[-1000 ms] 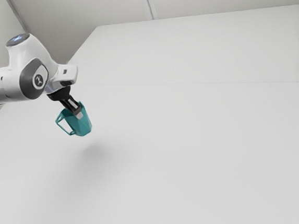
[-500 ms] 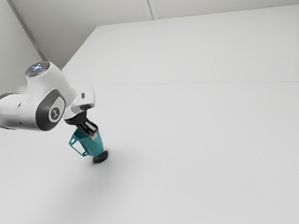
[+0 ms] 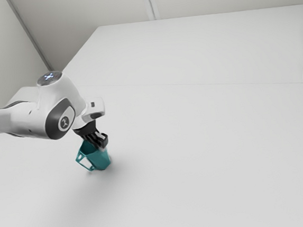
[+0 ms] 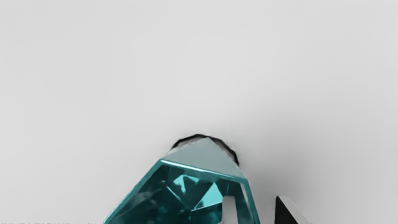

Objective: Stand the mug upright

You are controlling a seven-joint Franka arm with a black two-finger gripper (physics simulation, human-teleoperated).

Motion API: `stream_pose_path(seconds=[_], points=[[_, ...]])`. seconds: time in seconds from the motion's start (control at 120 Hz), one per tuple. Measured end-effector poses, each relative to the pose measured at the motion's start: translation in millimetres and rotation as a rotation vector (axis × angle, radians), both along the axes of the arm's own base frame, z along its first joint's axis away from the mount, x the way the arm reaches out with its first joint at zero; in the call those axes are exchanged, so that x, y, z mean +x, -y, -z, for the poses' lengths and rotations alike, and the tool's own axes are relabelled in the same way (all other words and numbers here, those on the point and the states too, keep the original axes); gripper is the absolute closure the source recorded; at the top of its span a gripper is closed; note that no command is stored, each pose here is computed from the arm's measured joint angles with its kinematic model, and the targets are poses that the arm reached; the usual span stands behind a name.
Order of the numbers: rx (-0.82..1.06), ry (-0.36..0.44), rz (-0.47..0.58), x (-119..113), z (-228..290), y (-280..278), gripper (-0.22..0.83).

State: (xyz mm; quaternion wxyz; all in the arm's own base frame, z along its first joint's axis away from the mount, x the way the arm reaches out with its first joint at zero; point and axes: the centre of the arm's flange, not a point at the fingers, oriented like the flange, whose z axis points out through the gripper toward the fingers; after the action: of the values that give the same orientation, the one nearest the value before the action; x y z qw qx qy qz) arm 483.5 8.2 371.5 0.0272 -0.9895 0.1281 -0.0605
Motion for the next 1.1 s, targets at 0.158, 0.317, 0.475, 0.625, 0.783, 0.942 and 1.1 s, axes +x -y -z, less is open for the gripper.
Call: stream_pose_path(seconds=[0.158, 0.317, 0.475, 0.625, 0.783, 0.942, 1.1], points=[[-0.001, 0.017, -0.02, 0, -17, 2, 0.24], [-0.018, 0.035, -0.046, 24, -74, 2, 0.11], [-0.05, 0.019, -0.073, 53, -124, 0, 0.05], [-0.076, 0.016, -0.098, 85, -177, -10, 0.03], [-0.081, 0.002, -0.126, 95, -219, -26, 0.01], [-0.087, -0.058, -0.153, 87, -223, -38, 0.01], [-0.086, -0.09, -0.166, 80, -225, -44, 0.0]])
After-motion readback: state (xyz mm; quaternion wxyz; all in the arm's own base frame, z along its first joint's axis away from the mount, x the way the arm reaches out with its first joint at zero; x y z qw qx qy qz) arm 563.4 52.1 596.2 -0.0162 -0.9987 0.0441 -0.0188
